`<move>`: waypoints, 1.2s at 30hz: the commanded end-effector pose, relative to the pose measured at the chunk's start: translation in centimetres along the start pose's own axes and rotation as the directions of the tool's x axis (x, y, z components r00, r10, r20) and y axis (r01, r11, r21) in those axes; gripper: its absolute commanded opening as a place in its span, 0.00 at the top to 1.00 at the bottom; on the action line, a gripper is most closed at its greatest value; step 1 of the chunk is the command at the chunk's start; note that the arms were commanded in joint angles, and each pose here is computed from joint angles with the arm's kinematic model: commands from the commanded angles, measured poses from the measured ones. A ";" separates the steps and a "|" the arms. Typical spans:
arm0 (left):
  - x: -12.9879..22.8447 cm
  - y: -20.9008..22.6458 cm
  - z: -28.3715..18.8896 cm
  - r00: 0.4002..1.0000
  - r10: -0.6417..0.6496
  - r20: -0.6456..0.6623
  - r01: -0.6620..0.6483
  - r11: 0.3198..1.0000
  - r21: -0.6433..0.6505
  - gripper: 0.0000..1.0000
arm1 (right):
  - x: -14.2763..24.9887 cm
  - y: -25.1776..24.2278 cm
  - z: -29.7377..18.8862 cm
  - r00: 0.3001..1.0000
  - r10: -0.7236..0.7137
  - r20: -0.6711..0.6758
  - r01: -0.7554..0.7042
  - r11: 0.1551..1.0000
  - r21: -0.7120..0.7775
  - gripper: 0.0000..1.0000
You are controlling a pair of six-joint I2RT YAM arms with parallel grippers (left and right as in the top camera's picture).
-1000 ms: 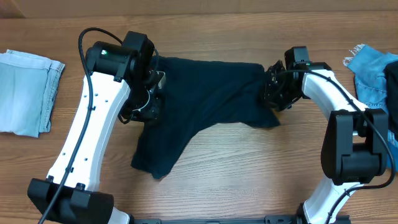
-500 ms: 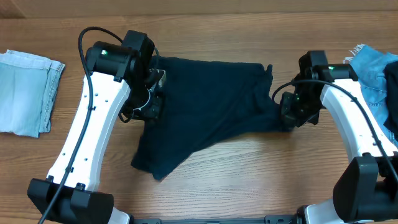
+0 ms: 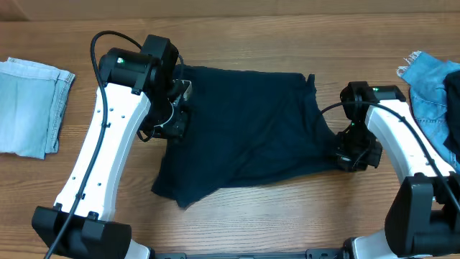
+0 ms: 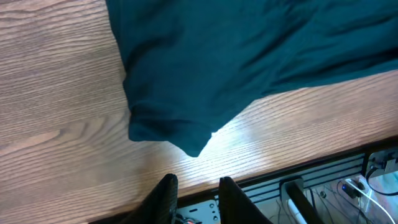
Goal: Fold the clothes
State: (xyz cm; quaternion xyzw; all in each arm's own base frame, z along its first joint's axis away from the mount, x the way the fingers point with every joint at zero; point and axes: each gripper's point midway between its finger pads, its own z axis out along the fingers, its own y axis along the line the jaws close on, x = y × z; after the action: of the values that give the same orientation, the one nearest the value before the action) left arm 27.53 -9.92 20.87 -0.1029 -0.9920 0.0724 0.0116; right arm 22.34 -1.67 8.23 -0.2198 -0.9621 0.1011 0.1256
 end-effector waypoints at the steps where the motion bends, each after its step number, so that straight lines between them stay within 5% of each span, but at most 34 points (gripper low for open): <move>1: 0.0 -0.3 -1.3 0.999 0.009 0.048 -0.010 1.000 0.013 0.73 | -0.3 -1.1 0.0 0.997 0.070 0.024 -0.071 0.996 0.054 0.68; 3: 0.0 -0.3 -1.3 0.999 0.009 0.048 -0.009 1.000 0.013 0.73 | -0.4 -1.6 0.0 0.992 0.116 0.040 -0.119 0.990 0.077 0.53; 10: -0.4 -0.3 -1.3 0.998 0.030 0.063 -0.031 0.999 0.012 0.67 | -2.3 -0.5 0.0 0.983 0.157 0.098 -0.158 0.987 0.003 0.46; 12: -0.9 -0.3 -1.3 0.996 0.033 0.084 -0.034 0.999 0.013 0.61 | -3.8 2.6 -0.4 0.989 0.061 0.133 -0.042 0.988 -0.147 0.46; 13: -1.7 -0.4 -1.4 0.992 0.037 0.118 -0.039 0.999 0.013 0.57 | -5.2 6.7 -1.7 0.973 -0.079 0.216 0.148 0.934 -0.326 0.47; 16: -2.6 -0.4 -1.5 0.987 0.042 0.154 -0.045 0.999 0.014 0.53 | -7.9 10.9 -4.6 0.906 -0.144 0.398 0.338 0.813 -0.474 0.47; 22: -3.6 -0.5 -1.7 0.979 0.048 0.197 -0.052 0.999 0.015 0.50 | -15.4 14.3 -8.8 0.726 -0.037 0.686 0.476 0.747 -0.464 0.42; 29: -4.3 -1.8 -1.9 0.973 0.053 0.225 -0.073 0.994 0.083 0.51 | -19.9 17.4 -4.4 0.705 -0.022 0.709 0.487 0.741 -0.461 0.40; 32: -4.4 -1.9 -1.9 0.972 0.054 0.230 -0.075 0.994 0.085 0.51 | -20.8 18.0 -3.1 0.701 -0.019 0.713 0.488 0.741 -0.461 0.45; 36: -4.5 -2.0 -2.0 0.971 0.054 0.235 -0.077 0.993 0.092 0.51 | -22.1 17.1 -3.1 0.677 0.005 0.736 0.448 0.791 -0.417 0.73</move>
State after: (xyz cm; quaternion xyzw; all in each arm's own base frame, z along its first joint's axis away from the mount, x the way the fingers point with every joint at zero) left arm 31.64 -12.14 21.56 -0.1159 -0.9832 0.1179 -0.0779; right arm 48.42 5.28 2.22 -0.0551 -0.9410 -0.1640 -0.2907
